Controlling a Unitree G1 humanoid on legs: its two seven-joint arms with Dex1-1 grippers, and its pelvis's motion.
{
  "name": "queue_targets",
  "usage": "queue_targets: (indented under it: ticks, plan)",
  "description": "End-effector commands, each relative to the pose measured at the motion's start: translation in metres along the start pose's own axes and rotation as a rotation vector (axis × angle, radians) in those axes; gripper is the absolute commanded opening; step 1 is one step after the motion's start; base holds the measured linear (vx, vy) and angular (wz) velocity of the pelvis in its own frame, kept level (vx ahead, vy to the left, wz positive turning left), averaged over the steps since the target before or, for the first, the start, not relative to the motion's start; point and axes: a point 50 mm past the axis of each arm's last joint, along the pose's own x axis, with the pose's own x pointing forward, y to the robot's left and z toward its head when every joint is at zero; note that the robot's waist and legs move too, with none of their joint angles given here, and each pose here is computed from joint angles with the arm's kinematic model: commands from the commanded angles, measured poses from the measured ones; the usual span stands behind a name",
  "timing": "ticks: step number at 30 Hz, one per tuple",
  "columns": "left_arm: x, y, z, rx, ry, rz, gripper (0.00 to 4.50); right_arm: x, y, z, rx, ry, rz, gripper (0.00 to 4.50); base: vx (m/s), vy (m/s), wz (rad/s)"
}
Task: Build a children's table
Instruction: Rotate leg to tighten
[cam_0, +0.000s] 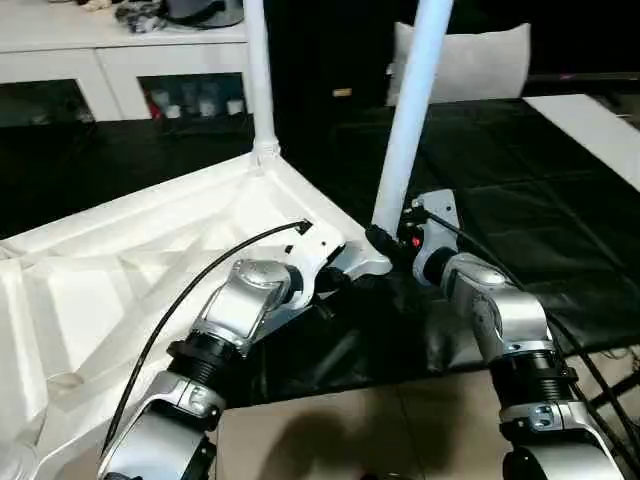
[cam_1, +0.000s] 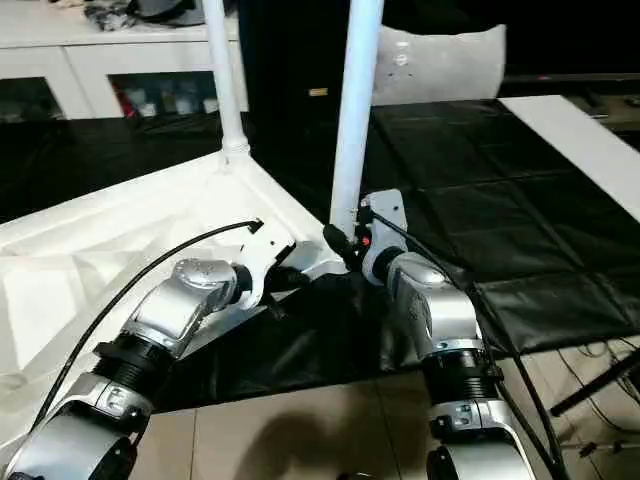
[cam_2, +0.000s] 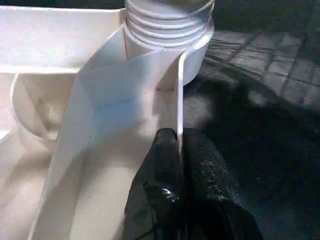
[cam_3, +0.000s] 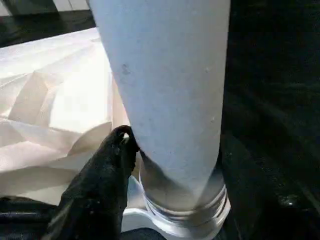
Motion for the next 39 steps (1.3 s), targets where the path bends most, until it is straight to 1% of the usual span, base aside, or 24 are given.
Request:
queue_targets:
  ticks: [1,3,5,6,8,9,11,12,15,16,19,23,25,26,28,30,31,32,33,34,35,37,39]
  plan:
    - [-0.001,-0.003,0.015,0.066,-0.078,-0.006,0.0,0.002,0.011,-0.007,-0.011,0.023,0.082,3.25,0.0,0.0,0.0]
    - [-0.003,-0.001,0.014,0.092,-0.079,-0.011,0.0,-0.001,0.006,-0.005,-0.019,0.004,0.086,3.45,0.0,0.0,0.0]
    - [-0.004,0.0,0.012,0.109,-0.072,-0.024,0.0,-0.005,0.001,-0.004,-0.035,-0.004,0.096,3.52,0.0,0.0,0.0]
    - [-0.008,0.003,0.009,0.134,-0.062,-0.051,0.0,-0.013,-0.007,-0.003,-0.062,-0.009,0.128,3.69,0.0,0.0,0.0]
    - [-0.009,0.004,0.008,0.141,-0.056,-0.062,0.0,-0.017,-0.01,-0.003,-0.077,-0.008,0.149,3.88,0.0,0.0,0.0]
    - [-0.011,0.005,0.007,0.164,-0.058,-0.086,0.0,-0.021,-0.013,-0.003,-0.095,-0.002,0.178,3.94,0.0,0.0,0.0]
    - [-0.015,0.006,0.004,0.199,-0.054,-0.149,0.0,-0.033,-0.018,-0.003,-0.152,0.02,0.265,4.11,0.0,0.0,0.0]
    - [-0.015,0.006,0.004,0.206,-0.053,-0.157,0.0,-0.034,-0.018,-0.003,-0.158,0.023,0.274,4.11,0.0,0.0,0.0]
    - [-0.017,0.007,0.002,0.222,-0.043,-0.181,0.0,-0.039,-0.021,-0.001,-0.174,0.03,0.303,4.44,0.0,0.0,0.0]
    - [-0.023,0.008,-0.003,0.275,-0.018,-0.249,0.0,-0.049,-0.026,0.002,-0.215,0.057,0.367,4.44,0.0,0.0,0.0]
    - [-0.031,0.009,-0.009,0.35,0.018,-0.353,0.0,-0.059,-0.033,0.006,-0.267,0.097,0.443,4.44,0.0,0.0,0.0]
    - [-0.035,0.008,-0.011,0.388,0.031,-0.412,0.0,-0.062,-0.035,0.008,-0.286,0.117,0.47,4.44,0.0,0.0,0.0]
    - [-0.04,0.004,-0.012,0.43,0.039,-0.505,0.0,-0.066,-0.035,0.008,-0.314,0.142,0.532,4.44,0.0,0.0,0.0]
    - [-0.041,0.004,-0.012,0.433,0.042,-0.514,0.0,-0.067,-0.035,0.008,-0.317,0.145,0.543,4.44,0.0,0.0,0.0]
    - [-0.044,0.002,-0.015,0.454,0.065,-0.569,0.0,-0.07,-0.033,0.007,-0.317,0.161,0.608,4.1,0.0,0.0,0.0]
    - [-0.046,0.001,-0.019,0.476,0.093,-0.621,0.0,-0.074,-0.028,0.006,-0.291,0.18,0.693,4.07,0.0,0.0,0.0]
    - [-0.046,0.001,-0.019,0.481,0.099,-0.634,0.0,-0.076,-0.027,0.006,-0.285,0.184,0.713,3.85,0.0,0.0,0.0]
    - [-0.047,0.0,-0.02,0.485,0.104,-0.649,0.0,-0.077,-0.026,0.005,-0.276,0.19,0.737,3.73,0.0,0.0,0.0]
    - [-0.047,0.0,-0.02,0.488,0.107,-0.662,0.0,-0.078,-0.025,0.004,-0.271,0.197,0.756,3.73,0.0,0.0,0.0]
    - [-0.048,0.0,-0.02,0.491,0.108,-0.672,0.0,-0.078,-0.023,0.004,-0.267,0.201,0.769,3.57,0.0,0.0,0.0]
    - [-0.048,0.0,-0.02,0.495,0.108,-0.681,0.0,-0.078,-0.023,0.003,-0.263,0.206,0.783,3.57,0.0,0.0,0.0]
    - [-0.048,-0.001,-0.02,0.497,0.108,-0.686,0.0,-0.079,-0.022,0.002,-0.26,0.209,0.79,3.27,0.0,0.0,0.0]
    - [-0.048,-0.001,-0.019,0.497,0.105,-0.695,0.0,-0.079,-0.021,0.001,-0.256,0.217,0.809,3.2,0.0,0.0,0.0]
